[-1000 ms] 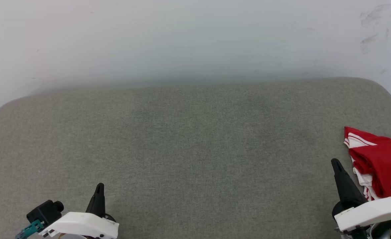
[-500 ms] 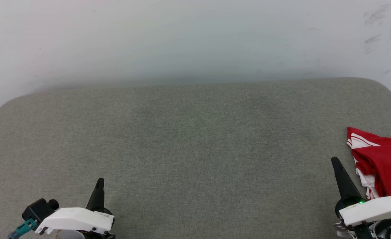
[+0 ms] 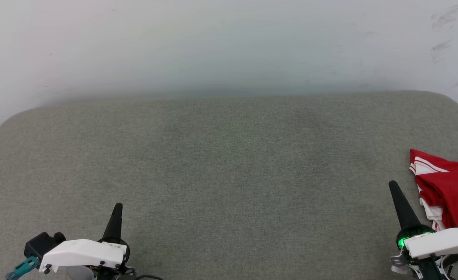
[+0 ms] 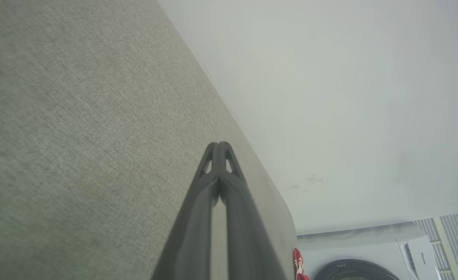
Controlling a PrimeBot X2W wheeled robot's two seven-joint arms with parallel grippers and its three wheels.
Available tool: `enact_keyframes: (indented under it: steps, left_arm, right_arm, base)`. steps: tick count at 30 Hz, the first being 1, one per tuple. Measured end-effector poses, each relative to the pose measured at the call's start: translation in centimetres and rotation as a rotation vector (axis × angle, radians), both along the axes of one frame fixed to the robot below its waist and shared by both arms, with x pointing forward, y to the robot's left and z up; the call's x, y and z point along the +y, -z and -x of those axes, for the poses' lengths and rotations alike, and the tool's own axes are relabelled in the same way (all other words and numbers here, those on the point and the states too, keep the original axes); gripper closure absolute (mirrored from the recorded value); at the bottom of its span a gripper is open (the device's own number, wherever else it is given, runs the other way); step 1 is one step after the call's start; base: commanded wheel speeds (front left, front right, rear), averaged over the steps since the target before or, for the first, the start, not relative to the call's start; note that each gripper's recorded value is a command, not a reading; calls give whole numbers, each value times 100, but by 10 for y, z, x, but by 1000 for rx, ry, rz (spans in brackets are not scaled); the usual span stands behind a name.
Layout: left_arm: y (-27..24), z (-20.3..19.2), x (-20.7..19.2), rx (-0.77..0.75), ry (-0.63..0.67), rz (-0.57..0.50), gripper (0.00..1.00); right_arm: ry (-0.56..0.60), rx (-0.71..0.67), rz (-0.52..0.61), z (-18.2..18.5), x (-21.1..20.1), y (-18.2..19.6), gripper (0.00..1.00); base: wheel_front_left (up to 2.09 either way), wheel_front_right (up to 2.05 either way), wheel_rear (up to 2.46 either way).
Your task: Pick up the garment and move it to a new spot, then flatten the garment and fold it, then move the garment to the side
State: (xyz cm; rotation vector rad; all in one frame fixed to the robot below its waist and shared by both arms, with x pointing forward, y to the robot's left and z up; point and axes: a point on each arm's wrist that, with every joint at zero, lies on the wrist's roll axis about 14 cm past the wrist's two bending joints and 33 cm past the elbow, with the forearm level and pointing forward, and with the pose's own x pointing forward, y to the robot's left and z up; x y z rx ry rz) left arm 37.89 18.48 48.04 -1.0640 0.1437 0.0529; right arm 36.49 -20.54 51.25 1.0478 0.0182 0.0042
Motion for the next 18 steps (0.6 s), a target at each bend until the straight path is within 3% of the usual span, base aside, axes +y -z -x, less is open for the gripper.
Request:
enact_keyframes:
  steps: [18]
  left_arm:
    - [-7,-4,4,-28,-21,176,100]
  right_arm:
    - [7,-2,-180,-8,1,2,100]
  base:
    - [0,0,0]
